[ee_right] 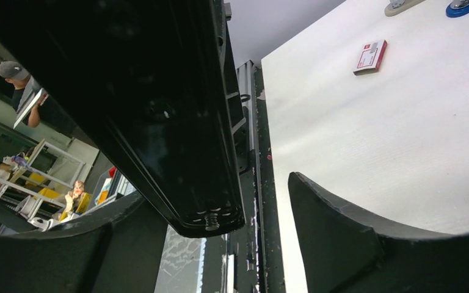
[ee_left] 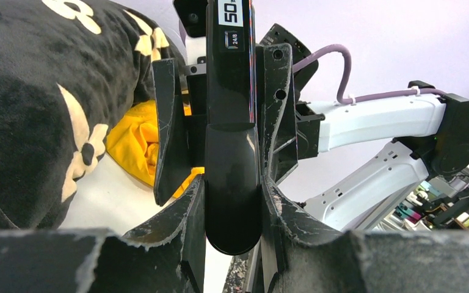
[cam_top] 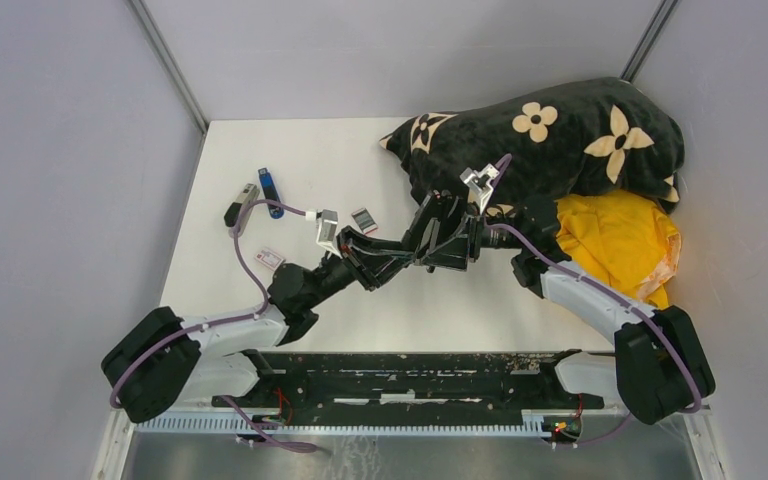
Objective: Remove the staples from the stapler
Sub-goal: Unload the staple at the center of the board.
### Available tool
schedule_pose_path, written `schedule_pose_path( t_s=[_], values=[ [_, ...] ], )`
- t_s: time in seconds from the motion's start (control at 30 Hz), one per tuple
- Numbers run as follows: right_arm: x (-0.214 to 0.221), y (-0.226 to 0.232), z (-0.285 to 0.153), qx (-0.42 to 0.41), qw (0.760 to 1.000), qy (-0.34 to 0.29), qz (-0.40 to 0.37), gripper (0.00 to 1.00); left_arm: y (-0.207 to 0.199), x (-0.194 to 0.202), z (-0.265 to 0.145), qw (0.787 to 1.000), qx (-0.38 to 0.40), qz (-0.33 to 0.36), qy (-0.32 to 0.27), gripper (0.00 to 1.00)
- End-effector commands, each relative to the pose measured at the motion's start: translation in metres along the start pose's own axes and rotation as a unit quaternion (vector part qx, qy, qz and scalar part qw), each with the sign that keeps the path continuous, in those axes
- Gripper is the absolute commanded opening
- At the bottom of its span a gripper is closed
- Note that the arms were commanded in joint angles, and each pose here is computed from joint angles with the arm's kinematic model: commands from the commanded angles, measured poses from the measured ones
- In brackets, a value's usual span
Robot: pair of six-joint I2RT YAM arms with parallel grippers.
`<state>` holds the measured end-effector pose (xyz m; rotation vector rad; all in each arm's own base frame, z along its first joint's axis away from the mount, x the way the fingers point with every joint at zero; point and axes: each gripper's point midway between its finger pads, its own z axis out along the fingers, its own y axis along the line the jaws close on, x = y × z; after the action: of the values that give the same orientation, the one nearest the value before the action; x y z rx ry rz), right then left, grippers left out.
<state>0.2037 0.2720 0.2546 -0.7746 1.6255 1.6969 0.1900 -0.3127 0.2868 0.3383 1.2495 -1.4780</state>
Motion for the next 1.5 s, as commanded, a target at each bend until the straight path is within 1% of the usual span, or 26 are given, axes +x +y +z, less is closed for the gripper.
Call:
schedule_pose_path(
  t_s=[0.0,0.07,0.27,0.3,0.53,0.57,0.6,0.7,0.8,0.83,0.87,0.93,1.0,1.07,1.17,1.23,1.37,1.47],
  values=[
    [-0.021,0.025,0.001,-0.033,0.996,-0.007,-0.08,0.72,-0.044,-0.048,0.012,0.993,0.084,0.007,-0.078,0.03],
    [-0.02,0.023,0.001,-0.031,0.996,-0.002,-0.081,0.66,-0.043,-0.047,0.013,0.994,0.082,0.006,-0.075,0.03],
    [-0.014,0.018,0.0,-0.024,0.996,0.017,-0.085,0.37,-0.039,-0.042,0.013,0.995,0.078,0.008,-0.069,0.03],
    [-0.014,0.018,0.0,-0.024,0.996,0.019,-0.084,0.33,-0.038,-0.041,0.013,0.995,0.077,0.008,-0.067,0.03],
    [-0.012,0.019,-0.001,-0.028,0.995,0.027,-0.087,0.14,-0.036,-0.035,0.014,0.996,0.073,0.013,-0.055,0.03],
    [-0.012,0.018,-0.001,-0.027,0.996,0.029,-0.086,0.12,-0.034,-0.033,0.014,0.996,0.07,0.016,-0.05,0.08],
    [-0.011,0.019,-0.001,-0.026,0.995,0.032,-0.086,0.1,-0.033,-0.031,0.014,0.997,0.066,0.019,-0.044,0.16],
    [-0.007,0.015,-0.002,-0.019,0.995,0.048,-0.091,0.06,-0.025,-0.022,0.015,0.998,0.049,0.031,-0.015,0.47],
    [-0.002,0.011,-0.005,-0.008,0.993,0.069,-0.094,0.03,-0.014,-0.009,0.009,0.999,0.021,0.046,0.021,0.74],
    [0.001,0.01,-0.006,-0.006,0.993,0.073,-0.092,0.03,-0.01,-0.007,0.007,0.998,0.014,0.053,0.025,0.81],
    [0.001,0.01,-0.006,-0.005,0.993,0.075,-0.091,0.02,-0.008,-0.006,0.004,0.998,0.007,0.059,0.027,0.86],
    [0.002,0.01,-0.006,-0.006,0.993,0.077,-0.091,0.02,-0.006,-0.006,-0.003,0.997,-0.003,0.072,0.031,0.93],
    [0.003,0.008,-0.006,-0.005,0.993,0.079,-0.088,0.01,-0.003,-0.004,-0.007,0.995,-0.015,0.085,0.042,0.94],
    [0.006,0.008,-0.007,-0.003,0.992,0.086,-0.088,0.01,0.007,-0.002,-0.011,0.992,-0.046,0.102,0.064,0.94],
    [0.011,0.005,-0.011,0.006,0.99,0.105,-0.098,0.01,0.023,0.002,-0.019,0.981,-0.092,0.134,0.106,0.95],
    [0.015,0.003,-0.013,0.012,0.987,0.118,-0.108,0.01,0.027,0.005,-0.025,0.976,-0.104,0.146,0.125,0.96],
    [0.019,0.001,-0.015,0.011,0.985,0.129,-0.115,0.01,0.033,0.016,-0.032,0.969,-0.109,0.156,0.158,0.97],
    [0.022,-0.001,-0.015,0.01,0.984,0.134,-0.117,0.01,0.032,0.029,-0.027,0.967,-0.09,0.151,0.183,0.94]
  ],
)
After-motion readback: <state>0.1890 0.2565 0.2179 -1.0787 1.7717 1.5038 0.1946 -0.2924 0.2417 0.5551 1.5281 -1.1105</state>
